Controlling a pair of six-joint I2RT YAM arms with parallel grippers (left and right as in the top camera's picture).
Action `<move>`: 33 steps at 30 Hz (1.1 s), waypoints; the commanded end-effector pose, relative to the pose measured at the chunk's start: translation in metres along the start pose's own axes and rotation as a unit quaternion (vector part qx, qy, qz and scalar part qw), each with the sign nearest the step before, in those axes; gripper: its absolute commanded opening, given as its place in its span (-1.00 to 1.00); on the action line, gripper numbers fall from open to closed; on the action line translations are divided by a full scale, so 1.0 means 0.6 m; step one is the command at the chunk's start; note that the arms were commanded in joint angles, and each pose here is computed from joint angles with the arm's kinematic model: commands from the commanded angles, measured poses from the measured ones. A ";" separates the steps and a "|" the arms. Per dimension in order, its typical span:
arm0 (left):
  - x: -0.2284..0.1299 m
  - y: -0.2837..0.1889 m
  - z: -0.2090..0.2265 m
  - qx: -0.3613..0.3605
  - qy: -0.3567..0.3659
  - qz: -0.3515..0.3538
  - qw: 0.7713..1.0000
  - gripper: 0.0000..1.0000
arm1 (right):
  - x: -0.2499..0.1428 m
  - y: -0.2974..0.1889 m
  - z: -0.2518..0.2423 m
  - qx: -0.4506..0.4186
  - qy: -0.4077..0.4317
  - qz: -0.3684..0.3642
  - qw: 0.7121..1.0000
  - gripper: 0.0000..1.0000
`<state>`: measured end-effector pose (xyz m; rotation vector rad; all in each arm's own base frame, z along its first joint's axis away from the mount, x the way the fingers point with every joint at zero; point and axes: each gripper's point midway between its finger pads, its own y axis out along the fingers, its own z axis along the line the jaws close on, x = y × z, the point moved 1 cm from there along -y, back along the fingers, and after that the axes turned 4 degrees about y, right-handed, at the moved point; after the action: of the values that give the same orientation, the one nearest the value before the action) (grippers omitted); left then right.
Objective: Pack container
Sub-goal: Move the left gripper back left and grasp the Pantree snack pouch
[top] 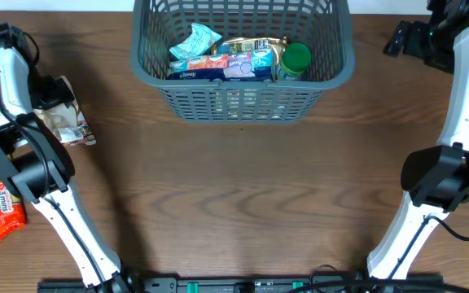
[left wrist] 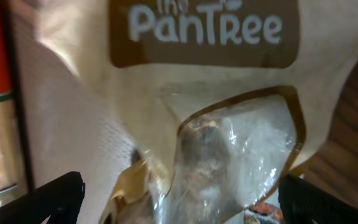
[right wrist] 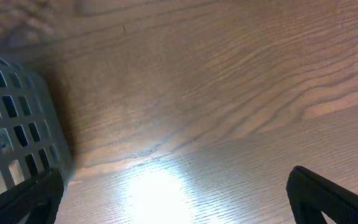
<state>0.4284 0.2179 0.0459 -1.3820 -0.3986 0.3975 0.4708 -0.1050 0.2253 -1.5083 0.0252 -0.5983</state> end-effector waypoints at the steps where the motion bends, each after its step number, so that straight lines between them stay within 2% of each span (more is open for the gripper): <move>1: -0.017 0.041 -0.001 -0.001 0.009 0.027 1.000 0.97 | 0.000 0.002 0.001 0.000 -0.006 0.001 1.000 0.99; 12: -0.038 0.080 -0.005 0.001 0.012 0.044 0.999 1.00 | -0.001 0.002 0.001 0.000 -0.006 0.002 1.000 0.98; 19: -0.043 0.077 -0.005 0.001 0.013 0.049 0.999 0.14 | -0.006 0.002 0.000 -0.001 -0.010 0.009 1.000 0.99; 20: -0.043 0.074 -0.005 0.001 0.013 0.049 0.999 -0.04 | -0.008 0.002 0.000 -0.002 -0.010 0.010 1.000 0.98; 23: -0.044 0.059 -0.003 0.001 0.013 0.046 0.999 -0.18 | -0.011 0.002 0.000 -0.002 -0.011 0.014 1.000 0.98; 29: -0.037 -0.026 0.001 -0.002 0.013 0.013 1.000 -0.89 | -0.013 0.002 -0.001 -0.002 -0.019 0.017 1.000 0.98; 33: -0.040 -0.134 0.000 -0.009 0.016 -0.047 0.999 -0.89 | -0.014 0.002 -0.001 -0.003 -0.019 0.019 1.000 0.98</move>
<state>0.4032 0.2003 0.0622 -1.4053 -0.3415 0.4065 0.4638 -0.1034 0.2227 -1.5154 0.0391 -0.5614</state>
